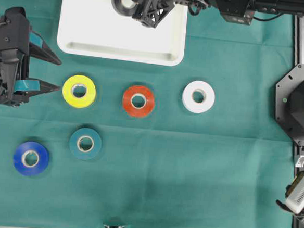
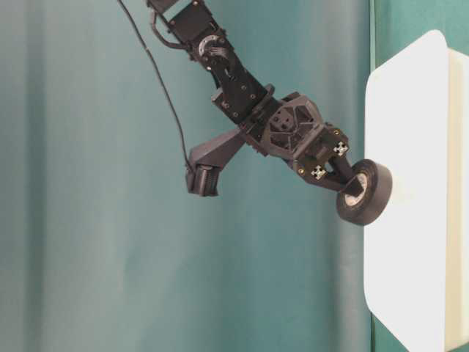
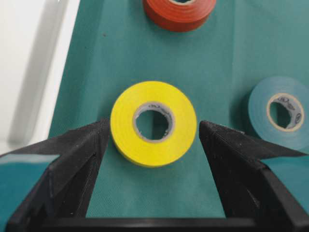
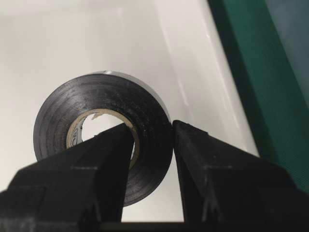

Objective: Put the tape alternately from left to right into the white case.
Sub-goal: 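Carry the black roll to the white tray and release it, then withdraw the right gripper from the tray toward the red roll, then lower the left gripper and grasp the yellow tape roll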

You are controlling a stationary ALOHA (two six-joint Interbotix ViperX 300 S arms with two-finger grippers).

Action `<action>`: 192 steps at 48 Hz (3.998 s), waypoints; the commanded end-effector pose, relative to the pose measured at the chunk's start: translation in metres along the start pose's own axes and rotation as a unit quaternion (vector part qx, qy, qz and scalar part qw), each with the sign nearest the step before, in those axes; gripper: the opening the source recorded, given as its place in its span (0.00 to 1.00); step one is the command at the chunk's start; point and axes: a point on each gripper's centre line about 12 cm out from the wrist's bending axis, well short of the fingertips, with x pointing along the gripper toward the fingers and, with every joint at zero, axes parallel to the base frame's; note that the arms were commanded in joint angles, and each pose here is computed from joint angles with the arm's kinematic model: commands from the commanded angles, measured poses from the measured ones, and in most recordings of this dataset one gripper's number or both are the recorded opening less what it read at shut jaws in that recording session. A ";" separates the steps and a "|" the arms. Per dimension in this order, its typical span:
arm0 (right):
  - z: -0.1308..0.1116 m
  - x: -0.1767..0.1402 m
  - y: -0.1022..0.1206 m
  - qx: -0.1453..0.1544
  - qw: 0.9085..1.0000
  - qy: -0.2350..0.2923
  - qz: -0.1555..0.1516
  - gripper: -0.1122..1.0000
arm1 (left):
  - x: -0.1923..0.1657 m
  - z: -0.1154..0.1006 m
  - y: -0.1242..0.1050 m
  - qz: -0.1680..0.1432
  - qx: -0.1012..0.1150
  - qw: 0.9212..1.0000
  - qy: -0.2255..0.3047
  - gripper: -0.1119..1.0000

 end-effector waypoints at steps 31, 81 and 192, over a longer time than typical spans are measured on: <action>0.016 -0.006 -0.011 0.006 0.999 -0.036 -0.006 0.36 | -0.001 0.006 0.000 -0.001 -0.001 1.000 -0.011 0.84; -0.010 -0.052 0.031 -0.025 0.999 -0.028 0.033 0.69 | -0.002 0.004 0.000 -0.001 -0.001 1.000 -0.008 0.84; -0.057 -0.105 0.145 -0.128 0.979 -0.019 0.156 0.69 | 0.041 -0.019 -0.038 -0.046 0.050 0.997 0.048 0.84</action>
